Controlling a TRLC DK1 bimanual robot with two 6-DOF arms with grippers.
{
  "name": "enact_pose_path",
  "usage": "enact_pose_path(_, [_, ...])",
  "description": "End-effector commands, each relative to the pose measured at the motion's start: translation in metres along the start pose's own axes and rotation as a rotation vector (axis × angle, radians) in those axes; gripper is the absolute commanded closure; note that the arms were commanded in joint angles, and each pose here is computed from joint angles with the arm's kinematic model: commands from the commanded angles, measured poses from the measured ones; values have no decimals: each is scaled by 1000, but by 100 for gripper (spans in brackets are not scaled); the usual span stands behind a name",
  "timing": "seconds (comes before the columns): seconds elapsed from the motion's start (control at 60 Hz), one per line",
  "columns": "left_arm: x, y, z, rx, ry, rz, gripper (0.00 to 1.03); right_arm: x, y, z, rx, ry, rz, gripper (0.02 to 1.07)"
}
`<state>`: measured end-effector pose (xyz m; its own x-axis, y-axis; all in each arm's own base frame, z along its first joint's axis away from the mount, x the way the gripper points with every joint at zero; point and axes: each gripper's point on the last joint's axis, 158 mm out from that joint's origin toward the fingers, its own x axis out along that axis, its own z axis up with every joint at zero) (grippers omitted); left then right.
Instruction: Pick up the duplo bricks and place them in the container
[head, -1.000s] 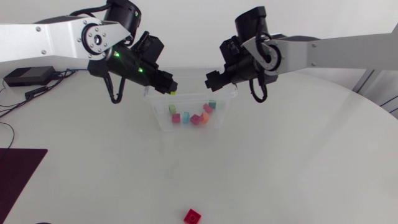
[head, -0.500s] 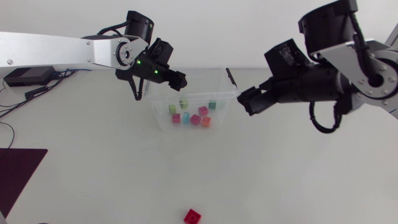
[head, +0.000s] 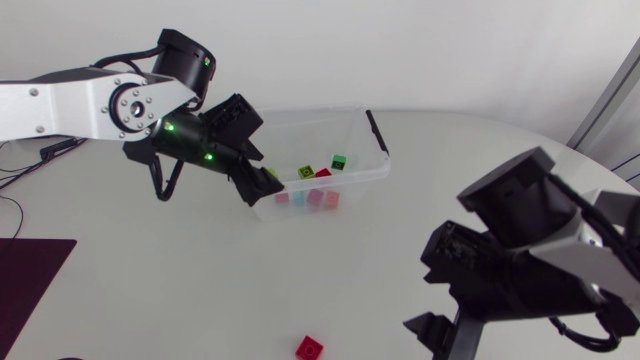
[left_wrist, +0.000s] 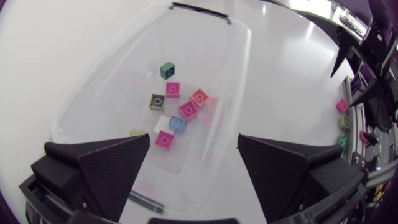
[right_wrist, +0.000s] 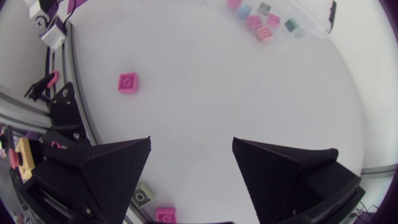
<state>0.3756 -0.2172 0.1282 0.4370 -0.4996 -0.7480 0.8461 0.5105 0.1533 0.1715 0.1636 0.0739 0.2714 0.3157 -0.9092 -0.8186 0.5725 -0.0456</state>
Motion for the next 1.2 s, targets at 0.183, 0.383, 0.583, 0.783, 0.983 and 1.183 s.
enact_pose_path(0.183, [-23, -10, 7, 90, -25, 2, 4, 11, 26, -21, -80, 80, 41, 12])
enact_pose_path(0.383, [-13, 9, 13, 68, -17, 13, 4, 10, 25, -17, -84, 80, 40, 12])
enact_pose_path(0.583, [-31, -35, 10, 135, -28, -32, 5, 8, 31, -26, -98, 96, 47, 12])
enact_pose_path(0.783, [-49, -96, -13, 200, 37, -208, 6, 12, 29, -30, -87, 100, 44, 12])
enact_pose_path(0.983, [12, -58, -64, 164, 197, -216, 7, 12, 29, -29, -83, 98, 43, 12])
enact_pose_path(1.183, [38, -5, -50, 142, 155, -100, 7, 12, 28, -32, -79, 99, 42, 12])
